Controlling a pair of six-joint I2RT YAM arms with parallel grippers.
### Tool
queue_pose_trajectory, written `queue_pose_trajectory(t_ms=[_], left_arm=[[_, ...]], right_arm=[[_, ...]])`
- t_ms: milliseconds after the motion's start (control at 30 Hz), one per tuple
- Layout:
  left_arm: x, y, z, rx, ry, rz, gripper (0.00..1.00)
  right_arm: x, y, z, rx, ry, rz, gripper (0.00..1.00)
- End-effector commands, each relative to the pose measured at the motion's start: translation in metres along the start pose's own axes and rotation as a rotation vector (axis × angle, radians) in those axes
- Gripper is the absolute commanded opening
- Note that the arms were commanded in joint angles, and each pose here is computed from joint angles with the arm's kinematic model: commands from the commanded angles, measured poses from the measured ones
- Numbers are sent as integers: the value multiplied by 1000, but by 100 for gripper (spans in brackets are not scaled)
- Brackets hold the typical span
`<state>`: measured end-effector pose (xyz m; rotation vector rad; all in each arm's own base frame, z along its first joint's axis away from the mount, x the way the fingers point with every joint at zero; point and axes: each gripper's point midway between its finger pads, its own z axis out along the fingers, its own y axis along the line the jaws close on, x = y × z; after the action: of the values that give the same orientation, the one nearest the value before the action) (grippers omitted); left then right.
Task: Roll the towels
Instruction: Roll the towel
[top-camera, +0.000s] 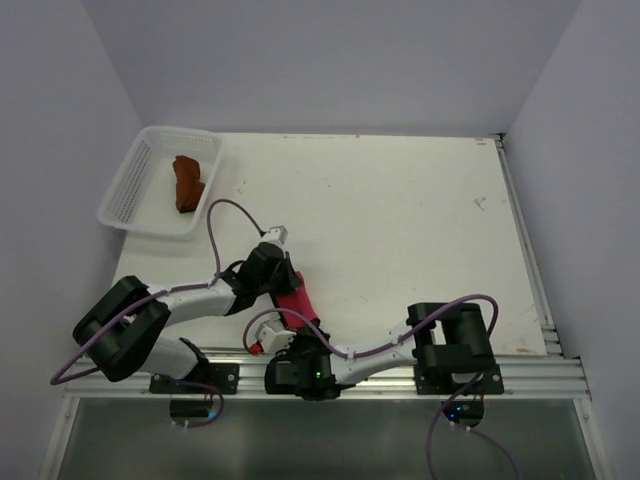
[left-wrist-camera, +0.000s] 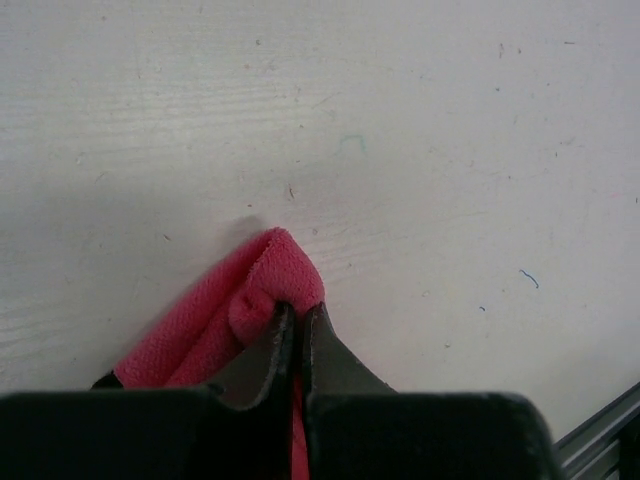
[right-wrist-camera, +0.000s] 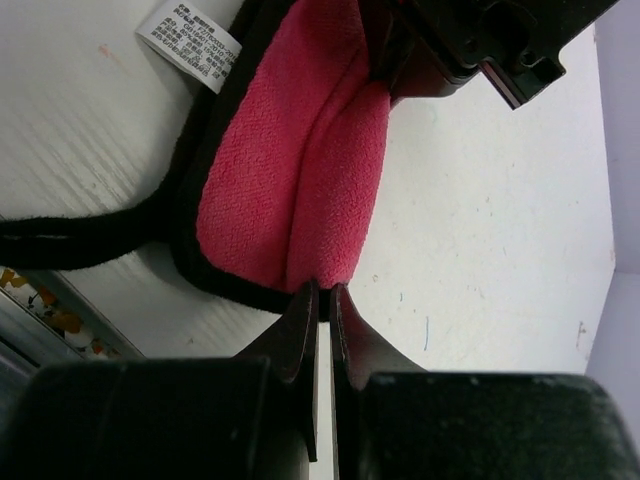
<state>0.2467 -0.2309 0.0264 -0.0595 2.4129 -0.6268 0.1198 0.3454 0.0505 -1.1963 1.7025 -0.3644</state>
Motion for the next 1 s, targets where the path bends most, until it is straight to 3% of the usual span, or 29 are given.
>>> queue_pose_trajectory(t_ms=[0,267,733,967], left_arm=[[-67,6,-3,12,-305,-64,0],[-56,8,-17,80,-330,-114,0],[-34,33,-30,21,-310,-137,0],[-47,33,-53,0,-352,-134,28]], right_arm=[[1,20,-18,-79,2,-135,0],[10,61,-31,-172,1,-342,0],[16,81,-32,-180,34,-492,0],[13,88,-33,-201,36,-471,0]])
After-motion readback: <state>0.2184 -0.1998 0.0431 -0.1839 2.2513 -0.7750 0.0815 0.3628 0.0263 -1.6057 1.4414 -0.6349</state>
